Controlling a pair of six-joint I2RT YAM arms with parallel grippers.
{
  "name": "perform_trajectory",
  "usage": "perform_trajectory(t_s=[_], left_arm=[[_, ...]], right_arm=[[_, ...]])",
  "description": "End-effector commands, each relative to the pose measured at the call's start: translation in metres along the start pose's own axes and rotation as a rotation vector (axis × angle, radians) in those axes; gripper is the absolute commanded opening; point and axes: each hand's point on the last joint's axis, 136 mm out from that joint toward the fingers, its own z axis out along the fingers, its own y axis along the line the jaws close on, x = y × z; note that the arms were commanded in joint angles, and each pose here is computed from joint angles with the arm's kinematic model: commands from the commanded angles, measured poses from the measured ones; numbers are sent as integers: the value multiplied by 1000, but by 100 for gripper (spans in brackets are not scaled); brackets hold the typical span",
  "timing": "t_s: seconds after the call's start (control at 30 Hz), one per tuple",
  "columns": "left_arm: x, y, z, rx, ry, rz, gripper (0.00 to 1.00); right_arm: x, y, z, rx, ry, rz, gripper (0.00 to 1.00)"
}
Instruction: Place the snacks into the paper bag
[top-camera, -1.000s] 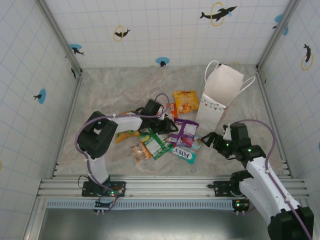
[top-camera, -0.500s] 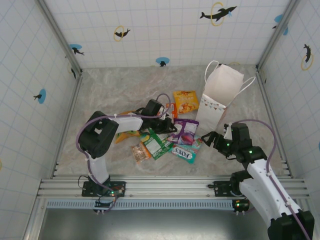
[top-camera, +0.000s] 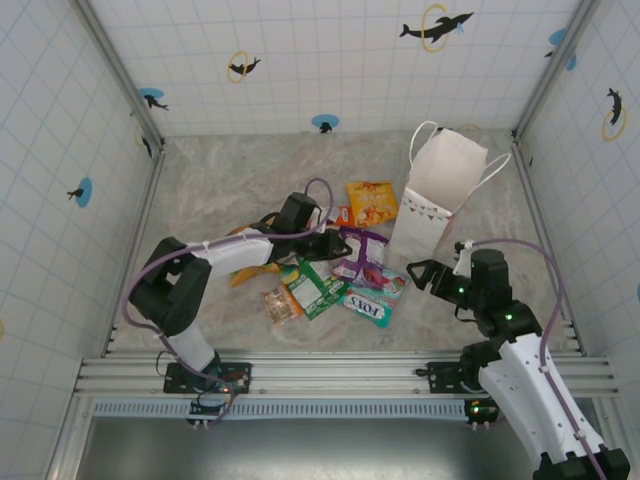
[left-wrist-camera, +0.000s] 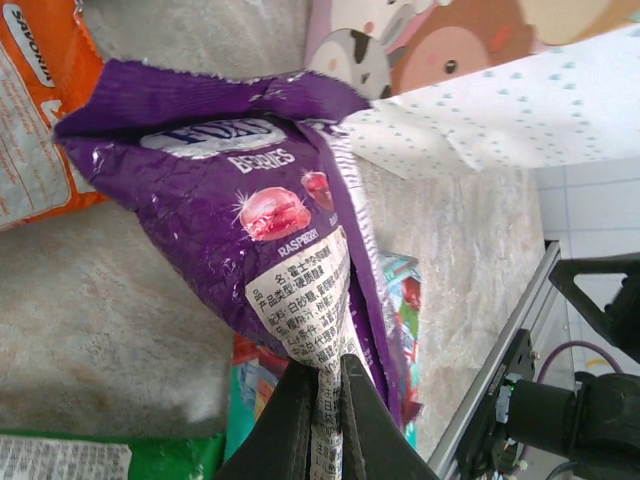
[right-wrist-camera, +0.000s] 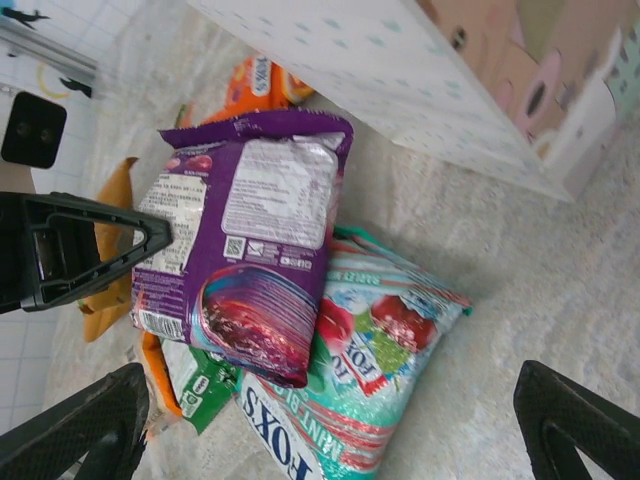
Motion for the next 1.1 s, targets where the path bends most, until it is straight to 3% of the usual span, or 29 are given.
perform_trajectory(t_s=[0.0,0.37,0.77,0.87,1.07], left_arm=[[-6,-22,-15,48,-54,99,0],[-16,-80,-54,198,-145,281,0],[-13,-164,-113,462,-309,699,0],[-8,-176,-119,506,-318,777,0],[-1,-193,-122,562,-326,869,0]], right_arm=[[-19,23,-8,-72,-69,-88,96],[-31,57,-23,-197,-115,-201,95],[-43,108,-45,-447,-221,-359,83],[-47,116,-49,-477,-231,-381,77],[-44,134,-54,-558,-192,-413,77]])
